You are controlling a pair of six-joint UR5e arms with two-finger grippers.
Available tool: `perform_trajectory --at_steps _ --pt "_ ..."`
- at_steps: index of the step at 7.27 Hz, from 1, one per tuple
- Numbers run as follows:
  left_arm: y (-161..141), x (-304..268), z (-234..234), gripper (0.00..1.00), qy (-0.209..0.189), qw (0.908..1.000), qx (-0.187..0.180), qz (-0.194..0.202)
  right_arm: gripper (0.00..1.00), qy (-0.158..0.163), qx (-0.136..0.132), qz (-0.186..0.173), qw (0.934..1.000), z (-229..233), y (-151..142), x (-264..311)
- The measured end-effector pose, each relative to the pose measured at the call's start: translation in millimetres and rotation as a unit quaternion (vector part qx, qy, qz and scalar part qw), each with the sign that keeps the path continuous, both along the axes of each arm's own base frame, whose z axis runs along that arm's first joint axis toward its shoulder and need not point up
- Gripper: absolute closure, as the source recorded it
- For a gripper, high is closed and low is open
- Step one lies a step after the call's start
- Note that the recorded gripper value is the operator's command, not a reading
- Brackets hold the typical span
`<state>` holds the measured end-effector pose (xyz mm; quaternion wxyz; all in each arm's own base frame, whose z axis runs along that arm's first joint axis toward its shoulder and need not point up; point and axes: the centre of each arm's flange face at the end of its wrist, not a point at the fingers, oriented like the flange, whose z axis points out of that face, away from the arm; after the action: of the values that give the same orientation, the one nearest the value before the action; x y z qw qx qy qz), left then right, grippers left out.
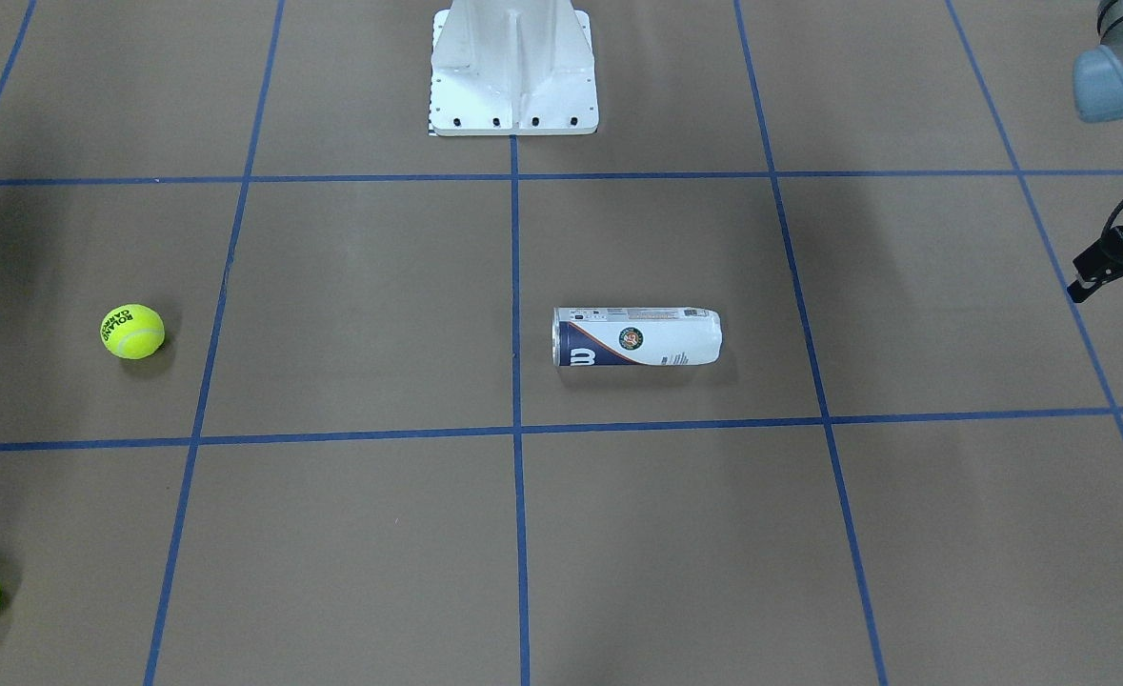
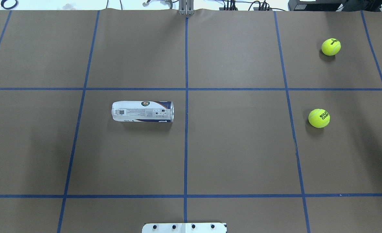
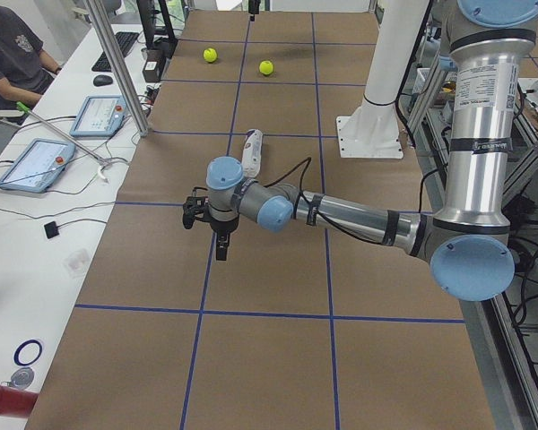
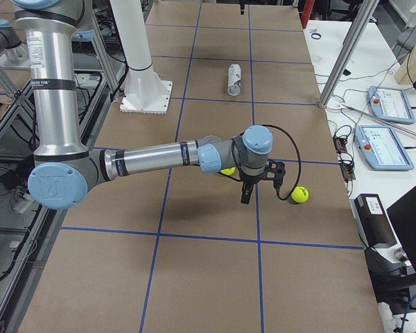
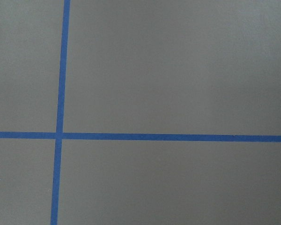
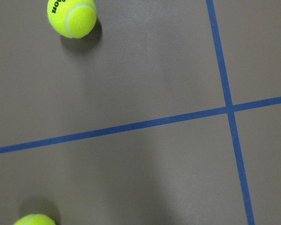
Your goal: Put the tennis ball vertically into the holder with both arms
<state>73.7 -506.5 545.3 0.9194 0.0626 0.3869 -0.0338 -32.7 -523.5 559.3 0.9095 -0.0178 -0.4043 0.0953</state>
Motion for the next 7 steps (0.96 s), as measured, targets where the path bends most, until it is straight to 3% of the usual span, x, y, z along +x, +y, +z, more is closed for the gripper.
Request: perform_trajectory --at_steps 4,7 --pt "27.1 -4.8 7.4 0.0 0.0 0.9998 0.007 0.017 0.01 0.003 0.005 0.001 1.0 -4.3 -1.2 0.5" --pt "40.4 -0.7 2.1 0.01 0.026 0.9993 -0.002 0.026 0.01 0.004 0.004 0.002 1.0 -1.9 1.7 1.2"
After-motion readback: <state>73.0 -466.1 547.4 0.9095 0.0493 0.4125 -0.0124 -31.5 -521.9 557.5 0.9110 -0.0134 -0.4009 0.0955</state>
